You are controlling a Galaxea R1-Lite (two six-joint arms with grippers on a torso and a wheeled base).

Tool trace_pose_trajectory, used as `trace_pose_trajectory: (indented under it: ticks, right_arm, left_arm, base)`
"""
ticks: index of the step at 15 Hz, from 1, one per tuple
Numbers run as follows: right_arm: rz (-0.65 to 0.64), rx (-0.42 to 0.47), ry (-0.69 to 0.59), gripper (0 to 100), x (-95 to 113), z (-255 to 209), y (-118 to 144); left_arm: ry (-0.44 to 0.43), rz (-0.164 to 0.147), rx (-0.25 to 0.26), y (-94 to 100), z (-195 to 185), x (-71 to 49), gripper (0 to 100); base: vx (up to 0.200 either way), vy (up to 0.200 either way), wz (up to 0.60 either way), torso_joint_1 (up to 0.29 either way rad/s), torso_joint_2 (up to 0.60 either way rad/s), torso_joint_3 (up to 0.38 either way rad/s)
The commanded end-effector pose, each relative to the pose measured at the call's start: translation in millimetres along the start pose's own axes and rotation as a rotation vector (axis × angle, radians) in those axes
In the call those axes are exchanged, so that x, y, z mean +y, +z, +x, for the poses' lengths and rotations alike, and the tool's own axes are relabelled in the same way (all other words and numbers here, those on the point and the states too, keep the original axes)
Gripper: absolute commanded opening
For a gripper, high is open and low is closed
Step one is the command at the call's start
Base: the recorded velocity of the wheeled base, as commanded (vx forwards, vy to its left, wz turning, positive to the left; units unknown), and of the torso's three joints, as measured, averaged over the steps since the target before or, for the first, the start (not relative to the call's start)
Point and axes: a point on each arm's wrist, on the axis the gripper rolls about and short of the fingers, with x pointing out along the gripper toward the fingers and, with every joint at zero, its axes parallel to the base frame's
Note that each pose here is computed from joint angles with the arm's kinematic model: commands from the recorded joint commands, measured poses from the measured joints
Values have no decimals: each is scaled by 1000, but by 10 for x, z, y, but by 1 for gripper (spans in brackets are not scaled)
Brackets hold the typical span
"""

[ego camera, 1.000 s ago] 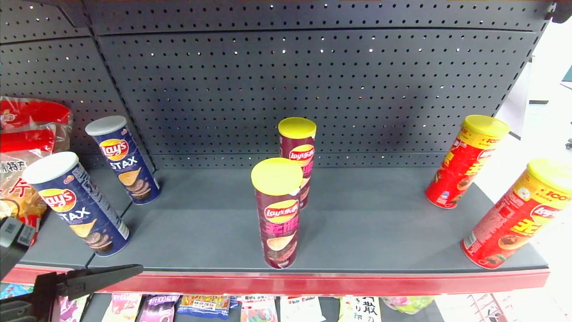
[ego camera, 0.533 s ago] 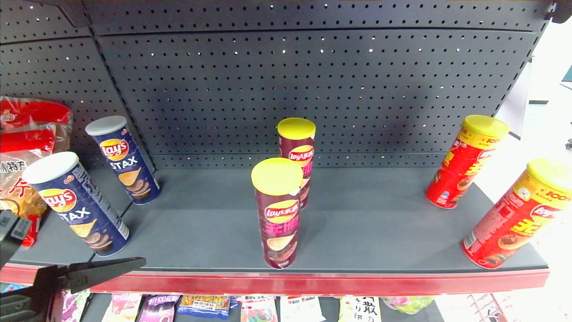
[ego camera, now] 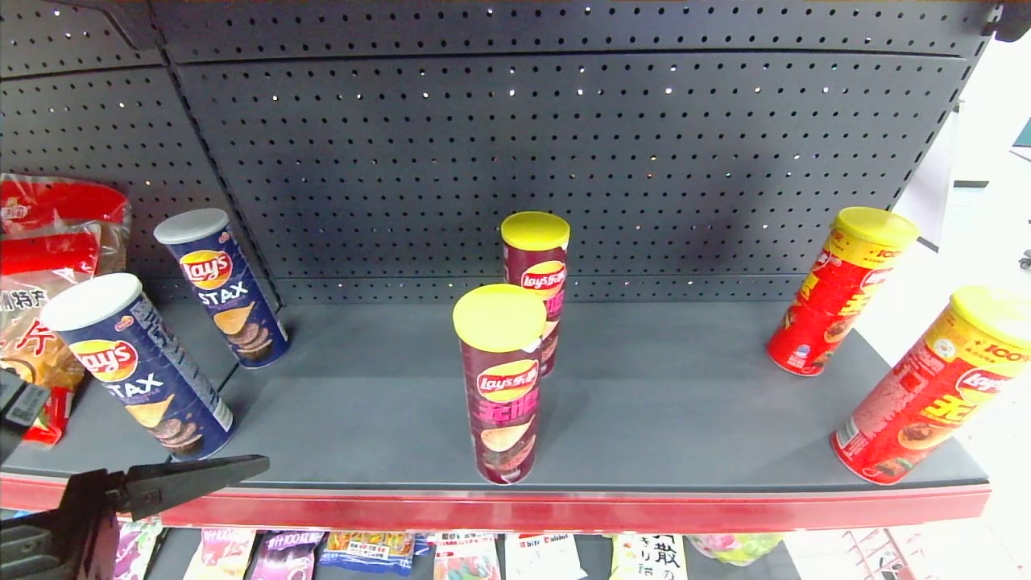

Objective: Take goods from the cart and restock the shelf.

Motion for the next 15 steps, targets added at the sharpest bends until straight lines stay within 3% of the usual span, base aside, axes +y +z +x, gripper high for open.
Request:
trace_pose_trajectory:
  ticks: [1,3,7,15]
  right_arm:
    - [10,4,-48,100,-10,-1,-5]
    - [65,-9,-125,100,-28,0,-2]
    - [-40,44,30,100,6,7,-67]
    - [-29,45,31,100,6,7,-67]
  left_arm:
    - [-11,6,-2,-3,-3,-14,100]
    - [-18,8,-2,6,4,-17,100]
    - [-20,9,-2,14,9,-15,100]
    - [-32,-10,28,26,88,28,100]
  base:
    - [0,0,0,0,0,0]
    - [0,0,0,0,0,0]
    - [0,0,0,0,0,0]
    - [0,0,0,0,0,0]
